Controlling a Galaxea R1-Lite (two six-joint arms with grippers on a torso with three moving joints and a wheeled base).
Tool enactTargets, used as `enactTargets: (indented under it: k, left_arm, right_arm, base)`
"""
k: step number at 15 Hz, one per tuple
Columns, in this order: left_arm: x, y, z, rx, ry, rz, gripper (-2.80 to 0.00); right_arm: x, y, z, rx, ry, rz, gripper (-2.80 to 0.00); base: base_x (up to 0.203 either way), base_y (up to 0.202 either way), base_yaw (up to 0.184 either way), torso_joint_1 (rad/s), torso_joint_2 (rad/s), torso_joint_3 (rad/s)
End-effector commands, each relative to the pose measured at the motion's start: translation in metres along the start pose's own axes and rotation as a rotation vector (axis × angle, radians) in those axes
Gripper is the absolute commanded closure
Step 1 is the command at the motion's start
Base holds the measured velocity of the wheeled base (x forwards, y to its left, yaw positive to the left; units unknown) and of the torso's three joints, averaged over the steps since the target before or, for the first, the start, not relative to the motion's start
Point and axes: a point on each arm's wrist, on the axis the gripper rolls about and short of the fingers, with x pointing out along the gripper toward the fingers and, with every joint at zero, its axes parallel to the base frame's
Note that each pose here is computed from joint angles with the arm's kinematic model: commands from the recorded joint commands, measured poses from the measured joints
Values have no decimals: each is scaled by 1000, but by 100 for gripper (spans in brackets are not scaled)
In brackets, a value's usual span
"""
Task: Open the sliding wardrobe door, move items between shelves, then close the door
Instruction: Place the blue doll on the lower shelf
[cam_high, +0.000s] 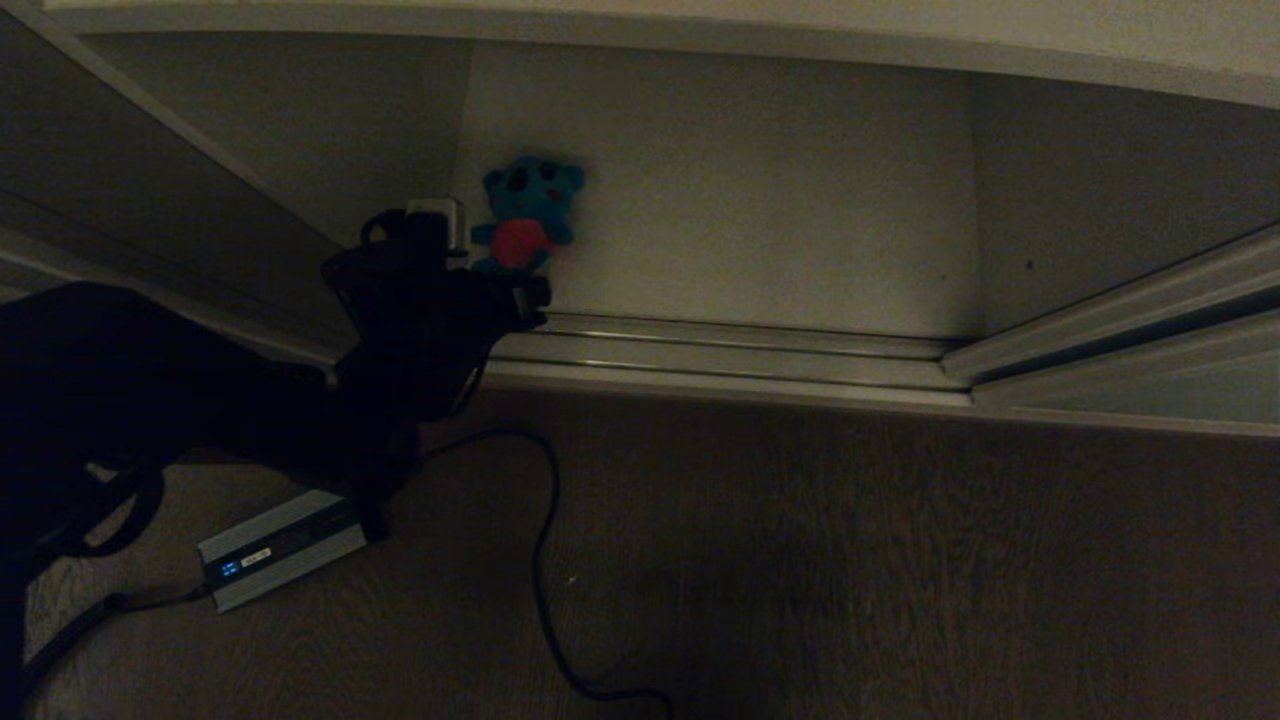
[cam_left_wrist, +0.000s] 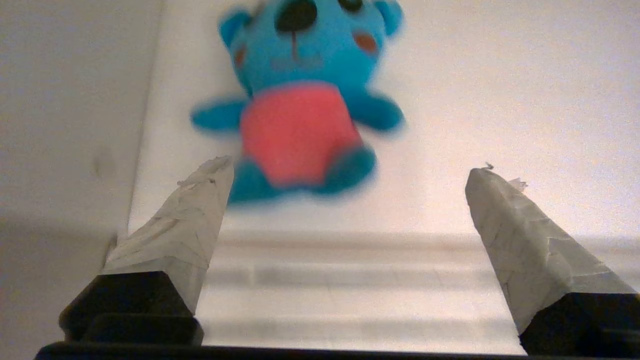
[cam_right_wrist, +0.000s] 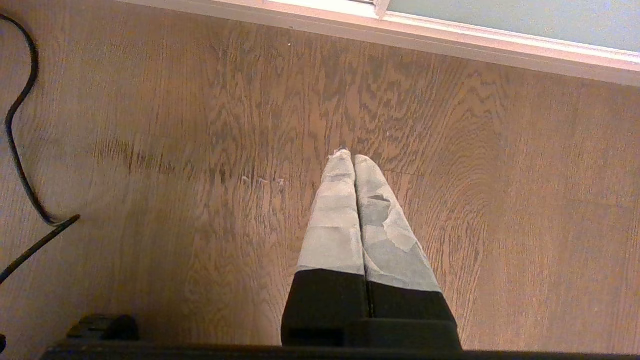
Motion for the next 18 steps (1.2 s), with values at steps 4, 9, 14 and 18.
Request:
enactTargets:
  k: [4, 9, 14, 18]
  left_arm:
    - [-101, 6, 67, -5, 113, -49, 0]
    - [-232, 35, 107, 16, 324, -102, 0]
    - [-355, 64, 112, 36, 313, 36, 0]
    - [-414, 59, 71, 61, 279, 40, 0]
  right_arm:
    - [0, 0, -1, 0, 3, 0, 0]
    - [0, 0, -1, -1, 3, 0, 0]
    - [0, 0, -1, 0, 3, 0, 0]
    - [0, 0, -1, 0, 3, 0, 0]
  base:
    - [0, 0, 0, 0, 0, 0]
    - [0, 0, 0, 0, 0, 0]
    - [0, 0, 0, 0, 0, 0]
    - [0, 0, 0, 0, 0, 0]
